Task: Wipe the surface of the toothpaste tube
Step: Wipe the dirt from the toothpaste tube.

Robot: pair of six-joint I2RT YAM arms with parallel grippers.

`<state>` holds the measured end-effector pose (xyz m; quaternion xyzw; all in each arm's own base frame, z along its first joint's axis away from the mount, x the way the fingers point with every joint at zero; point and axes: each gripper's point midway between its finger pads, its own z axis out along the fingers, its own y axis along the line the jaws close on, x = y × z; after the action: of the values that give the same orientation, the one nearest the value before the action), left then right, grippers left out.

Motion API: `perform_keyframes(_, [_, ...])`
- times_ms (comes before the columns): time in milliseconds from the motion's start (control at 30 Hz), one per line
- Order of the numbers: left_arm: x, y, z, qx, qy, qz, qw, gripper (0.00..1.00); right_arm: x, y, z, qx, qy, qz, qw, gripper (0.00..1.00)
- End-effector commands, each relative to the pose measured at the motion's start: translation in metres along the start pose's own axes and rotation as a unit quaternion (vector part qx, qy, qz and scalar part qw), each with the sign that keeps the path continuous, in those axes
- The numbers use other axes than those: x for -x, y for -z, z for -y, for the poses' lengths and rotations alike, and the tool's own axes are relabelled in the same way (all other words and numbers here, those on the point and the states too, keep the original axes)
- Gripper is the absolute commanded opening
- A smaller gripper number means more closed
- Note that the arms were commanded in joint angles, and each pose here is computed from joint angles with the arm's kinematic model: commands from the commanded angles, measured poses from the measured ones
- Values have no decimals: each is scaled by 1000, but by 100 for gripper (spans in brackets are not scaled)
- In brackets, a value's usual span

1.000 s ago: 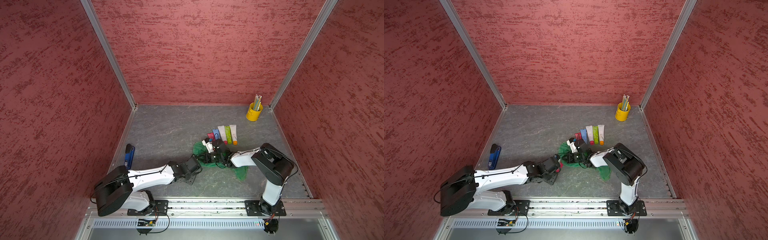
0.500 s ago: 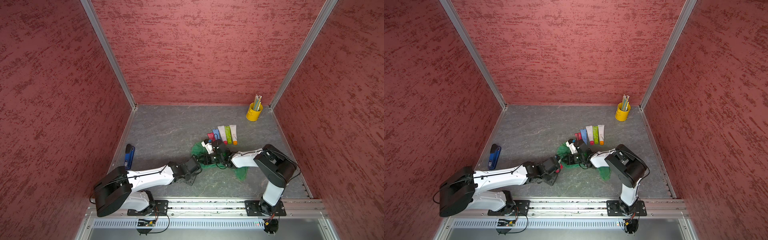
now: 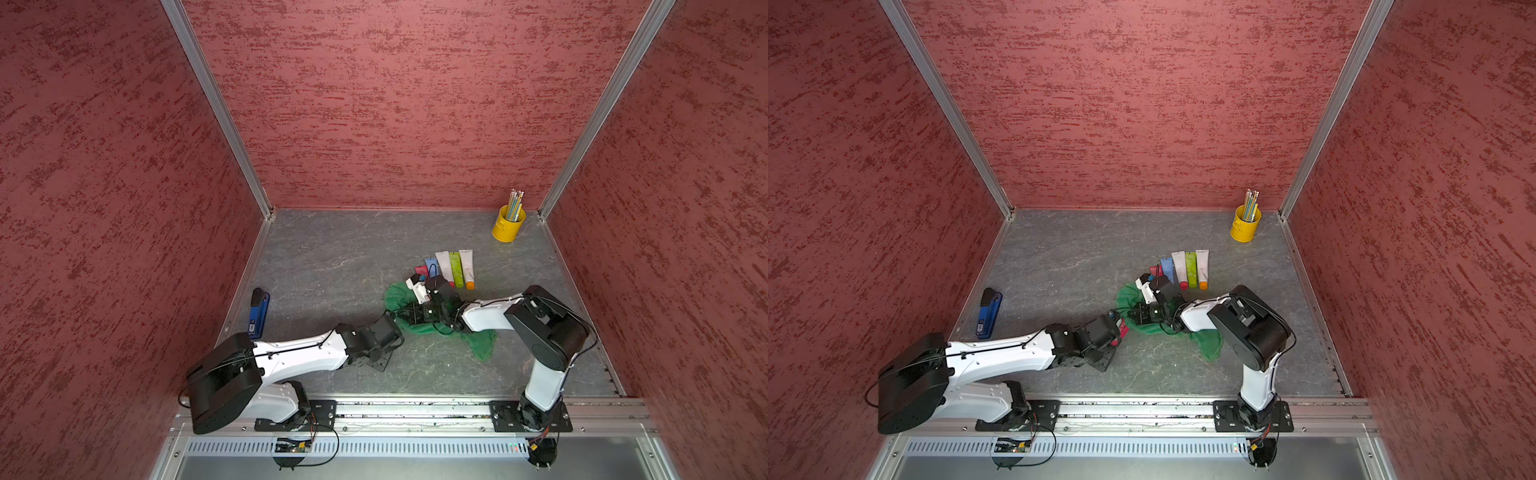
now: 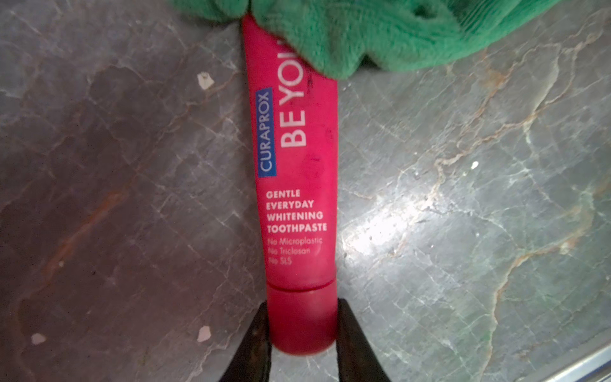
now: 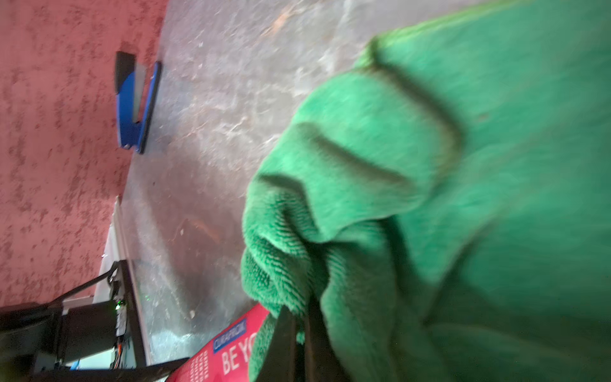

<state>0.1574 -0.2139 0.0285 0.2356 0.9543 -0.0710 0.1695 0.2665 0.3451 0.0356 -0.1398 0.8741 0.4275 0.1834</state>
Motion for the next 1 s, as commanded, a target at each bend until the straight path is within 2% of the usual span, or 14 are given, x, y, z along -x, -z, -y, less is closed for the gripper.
perform_keyframes(0, [14, 0, -1, 7, 7, 27, 1000, 8, -78, -4, -24, 55, -30, -115, 991, 0])
perform_keyframes(133, [14, 0, -1, 8, 8, 29, 1000, 7, -97, -2, -39, 87, -29, -133, 987, 0])
perform_keyframes(267, [14, 0, -1, 8, 7, 28, 1000, 6, -93, -7, -29, 72, -20, -135, 988, 0])
perform_keyframes(433, [13, 2, -1, 5, 9, 33, 999, 6, -49, 1, 5, 42, -42, -80, 995, 0])
perform_keyframes(567, [14, 2, 0, 3, 8, 33, 999, 5, -2, 11, 29, -9, -33, -25, 999, 0])
perform_keyframes(700, [14, 2, 0, 4, 8, 33, 999, 5, 15, 11, 38, -45, -24, -9, 999, 0])
perform_keyframes(767, [14, 2, 0, 4, 8, 33, 999, 5, 16, 11, 41, -54, -28, 0, 998, 0])
perform_keyframes(833, [14, 2, -1, 4, 8, 33, 999, 5, 10, 10, 34, -30, -34, -6, 999, 0])
perform_keyframes(967, [14, 1, 0, 3, 7, 32, 999, 5, -25, 5, 11, 5, -32, -49, 998, 0])
